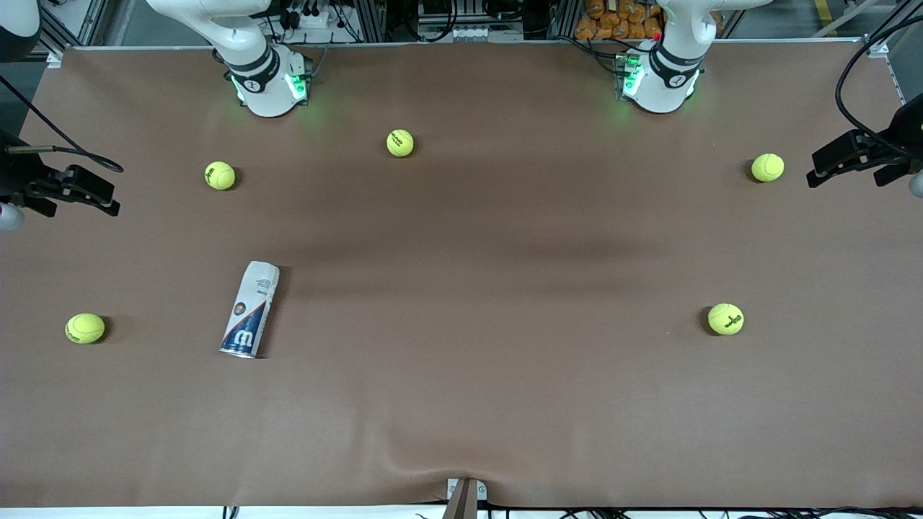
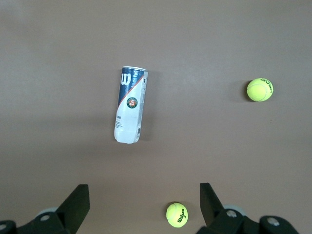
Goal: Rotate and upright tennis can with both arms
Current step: 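Move the right gripper toward the lying Wilson tennis can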
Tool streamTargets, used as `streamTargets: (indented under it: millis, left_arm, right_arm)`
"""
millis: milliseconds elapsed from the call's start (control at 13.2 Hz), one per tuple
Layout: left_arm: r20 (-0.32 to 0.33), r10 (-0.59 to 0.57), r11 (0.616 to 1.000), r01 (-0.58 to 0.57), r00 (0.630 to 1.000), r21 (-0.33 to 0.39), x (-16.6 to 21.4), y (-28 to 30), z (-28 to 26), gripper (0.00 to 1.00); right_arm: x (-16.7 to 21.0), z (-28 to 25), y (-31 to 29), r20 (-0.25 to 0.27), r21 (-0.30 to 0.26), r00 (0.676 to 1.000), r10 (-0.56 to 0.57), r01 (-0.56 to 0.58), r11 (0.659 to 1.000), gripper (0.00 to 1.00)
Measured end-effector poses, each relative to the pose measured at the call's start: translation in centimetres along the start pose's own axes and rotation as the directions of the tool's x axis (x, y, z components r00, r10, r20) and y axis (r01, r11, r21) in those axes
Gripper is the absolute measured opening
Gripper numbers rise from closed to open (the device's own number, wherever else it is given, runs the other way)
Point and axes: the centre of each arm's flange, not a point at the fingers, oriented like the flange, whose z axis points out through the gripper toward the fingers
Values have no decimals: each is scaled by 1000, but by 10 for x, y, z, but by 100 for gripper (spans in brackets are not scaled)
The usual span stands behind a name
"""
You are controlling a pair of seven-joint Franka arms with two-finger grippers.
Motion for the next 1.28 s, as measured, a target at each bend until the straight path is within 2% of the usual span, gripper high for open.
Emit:
streamTargets:
  millis: [755, 1284]
  left_arm:
    - [9, -3, 1000, 3, 1000, 0, -1, -2, 2, 100]
    - [47, 1, 1000, -1, 999, 2, -4, 1, 8, 100]
  right_arm:
    - [-1, -2, 1, -3, 0, 1000, 4, -4, 1000, 100]
    - [-1, 1, 1, 1, 0, 1000, 3, -3, 1000, 100]
